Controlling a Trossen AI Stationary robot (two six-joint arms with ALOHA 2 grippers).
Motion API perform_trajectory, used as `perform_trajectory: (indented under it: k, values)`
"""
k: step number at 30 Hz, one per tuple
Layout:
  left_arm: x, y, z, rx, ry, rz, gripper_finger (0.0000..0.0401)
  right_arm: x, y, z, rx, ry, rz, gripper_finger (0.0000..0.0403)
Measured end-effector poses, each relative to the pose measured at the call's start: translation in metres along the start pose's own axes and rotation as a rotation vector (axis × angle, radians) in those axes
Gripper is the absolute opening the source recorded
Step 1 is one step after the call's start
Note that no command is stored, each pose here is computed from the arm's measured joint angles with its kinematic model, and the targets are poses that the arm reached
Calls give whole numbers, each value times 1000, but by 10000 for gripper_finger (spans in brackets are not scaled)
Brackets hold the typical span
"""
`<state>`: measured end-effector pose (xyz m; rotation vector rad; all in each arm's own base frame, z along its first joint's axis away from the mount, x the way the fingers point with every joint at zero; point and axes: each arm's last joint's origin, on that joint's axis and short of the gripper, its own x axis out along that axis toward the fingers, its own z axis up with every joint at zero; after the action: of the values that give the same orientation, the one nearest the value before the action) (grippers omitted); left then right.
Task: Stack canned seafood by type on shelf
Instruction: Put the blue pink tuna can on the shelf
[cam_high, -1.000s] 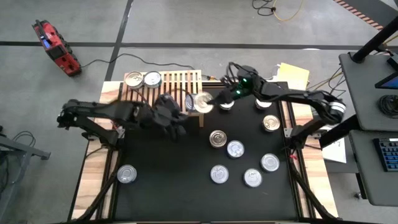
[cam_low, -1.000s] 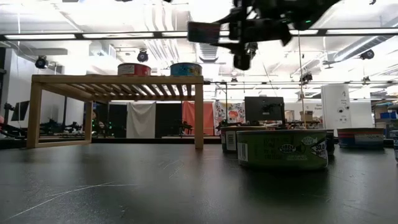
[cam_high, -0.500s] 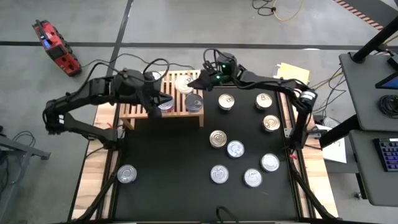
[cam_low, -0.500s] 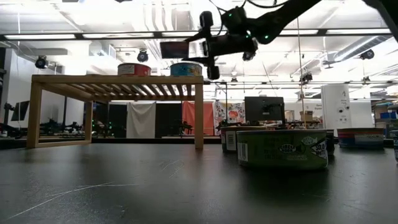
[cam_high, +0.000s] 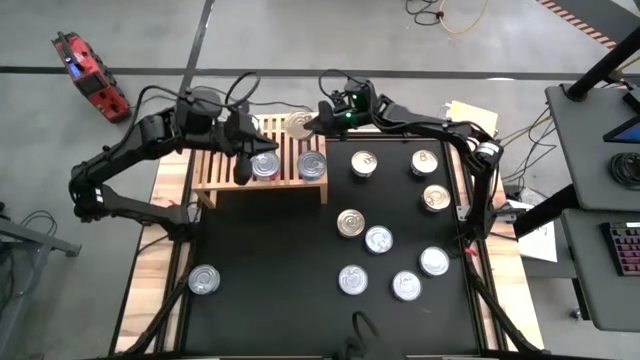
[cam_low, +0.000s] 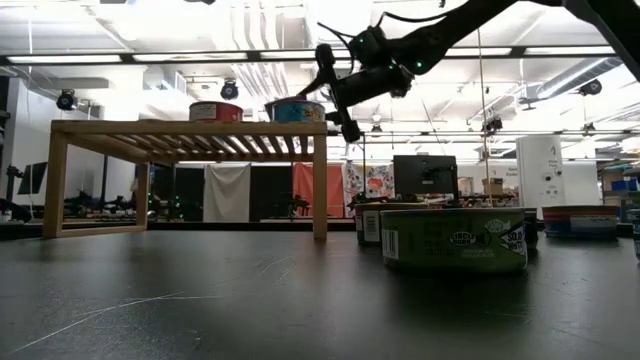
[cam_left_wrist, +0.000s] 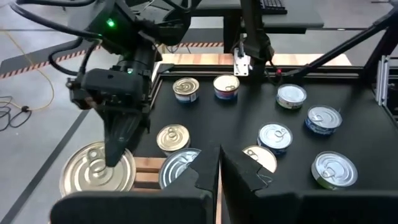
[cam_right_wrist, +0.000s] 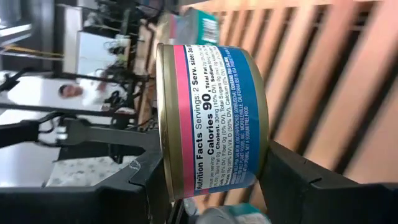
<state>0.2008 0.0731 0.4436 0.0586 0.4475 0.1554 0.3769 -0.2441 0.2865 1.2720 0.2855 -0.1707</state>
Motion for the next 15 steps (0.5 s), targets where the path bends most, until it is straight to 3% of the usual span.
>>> perform_trajectory:
  k: [15]
  values:
    - [7,5,-1,-79,15,21,0,-6,-6,3,39,6,-60,204]
